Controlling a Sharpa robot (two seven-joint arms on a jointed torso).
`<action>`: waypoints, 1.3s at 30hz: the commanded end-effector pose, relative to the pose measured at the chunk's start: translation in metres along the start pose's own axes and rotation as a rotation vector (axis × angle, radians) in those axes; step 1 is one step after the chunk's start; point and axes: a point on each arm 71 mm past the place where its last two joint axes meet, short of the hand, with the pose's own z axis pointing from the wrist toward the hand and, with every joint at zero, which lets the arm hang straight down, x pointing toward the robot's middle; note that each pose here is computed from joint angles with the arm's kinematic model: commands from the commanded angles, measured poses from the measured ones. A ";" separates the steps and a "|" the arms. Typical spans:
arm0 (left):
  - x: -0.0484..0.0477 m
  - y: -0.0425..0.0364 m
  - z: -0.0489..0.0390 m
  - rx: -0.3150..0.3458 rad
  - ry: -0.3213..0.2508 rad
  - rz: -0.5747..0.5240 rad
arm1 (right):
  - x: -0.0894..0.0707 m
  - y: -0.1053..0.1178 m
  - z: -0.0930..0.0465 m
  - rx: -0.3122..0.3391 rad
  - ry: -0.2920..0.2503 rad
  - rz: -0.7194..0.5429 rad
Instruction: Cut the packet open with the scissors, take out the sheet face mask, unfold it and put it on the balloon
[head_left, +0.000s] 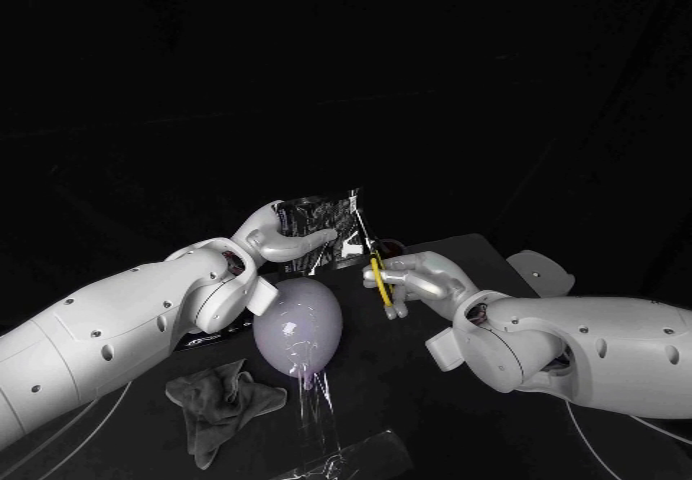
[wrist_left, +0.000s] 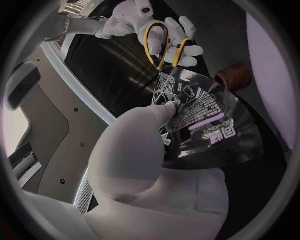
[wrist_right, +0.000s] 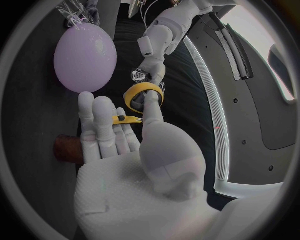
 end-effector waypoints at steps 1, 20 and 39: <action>0.0008 -0.0018 0.0009 0.019 -0.011 -0.001 | 0.001 0.003 -0.001 -0.015 0.015 -0.002; 0.0038 -0.0043 0.0012 0.030 -0.009 -0.002 | 0.005 0.000 -0.001 -0.004 0.022 0.012; 0.0021 -0.0053 0.0005 0.049 -0.020 0.027 | 0.005 0.002 0.000 0.010 0.015 0.045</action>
